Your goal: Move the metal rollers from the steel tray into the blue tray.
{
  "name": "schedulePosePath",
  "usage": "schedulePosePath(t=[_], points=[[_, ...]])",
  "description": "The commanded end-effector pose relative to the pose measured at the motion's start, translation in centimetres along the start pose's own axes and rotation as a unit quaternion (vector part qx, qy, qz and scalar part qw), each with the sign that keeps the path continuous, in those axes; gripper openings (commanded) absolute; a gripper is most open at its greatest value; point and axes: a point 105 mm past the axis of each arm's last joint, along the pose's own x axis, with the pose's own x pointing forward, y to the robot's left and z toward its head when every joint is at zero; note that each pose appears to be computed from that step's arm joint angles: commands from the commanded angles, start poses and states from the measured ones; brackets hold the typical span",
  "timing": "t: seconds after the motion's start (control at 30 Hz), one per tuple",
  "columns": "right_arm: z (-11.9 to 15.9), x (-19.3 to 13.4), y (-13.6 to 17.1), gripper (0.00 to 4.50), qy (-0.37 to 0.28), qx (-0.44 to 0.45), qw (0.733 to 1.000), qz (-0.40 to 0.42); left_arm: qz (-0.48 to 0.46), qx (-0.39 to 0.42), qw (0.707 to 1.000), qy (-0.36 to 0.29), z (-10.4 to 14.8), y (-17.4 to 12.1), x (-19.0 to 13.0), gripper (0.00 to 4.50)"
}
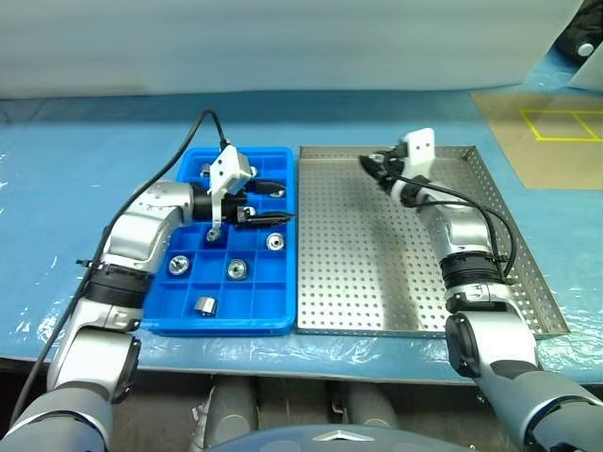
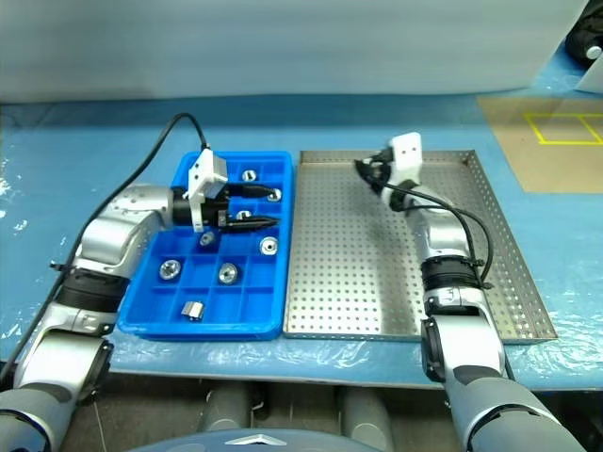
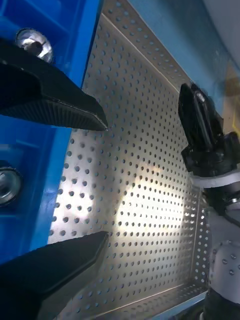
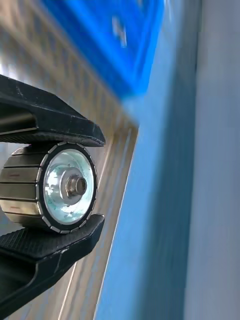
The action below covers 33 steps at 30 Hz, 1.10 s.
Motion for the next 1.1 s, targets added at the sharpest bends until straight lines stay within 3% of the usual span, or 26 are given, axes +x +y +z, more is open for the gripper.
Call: schedulePosePath(t=[0.03, 0.23, 0.47, 0.67, 0.9, 1.0, 1.1], points=[[0.6, -1.1, 6.4, 1.69, 0.034, -0.023, 0.981, 0.189, -0.001, 0.013, 1.0, 0.016, 0.0, -1.4, -2.0, 3.37], [-1.9, -2.5, 9.2, 1.69, 0.115, -0.031, 0.946, 0.301, 0.018, -0.011, 0.999, 0.033, -0.8, -3.6, -4.6, 3.37], [-3.3, -2.8, 12.6, 1.69, 0.153, -0.02, 0.894, 0.422, 0.04, -0.036, 0.997, 0.057, -1.5, -7.4, -6.2, 3.37], [-6.0, -3.6, 14.7, 1.69, 0.193, -0.01, 0.853, 0.485, 0.072, -0.063, 0.993, 0.069, -2.3, -9.8, -6.5, 3.37], [-6.6, -3.5, 15.5, 1.69, 0.208, -0.001, 0.828, 0.521, 0.094, -0.072, 0.991, 0.069, -2.1, -10.4, -6.4, 3.37], [-6.9, -3.5, 15.7, 1.69, 0.205, -0.006, 0.829, 0.521, 0.092, -0.071, 0.991, 0.066, -2.0, -10.4, -6.1, 3.37], [-6.8, -2.6, 15.3, 2.66, 0.192, -0.009, 0.848, 0.493, 0.089, -0.067, 0.992, 0.064, -2.1, -10.0, -5.7, 3.37]])
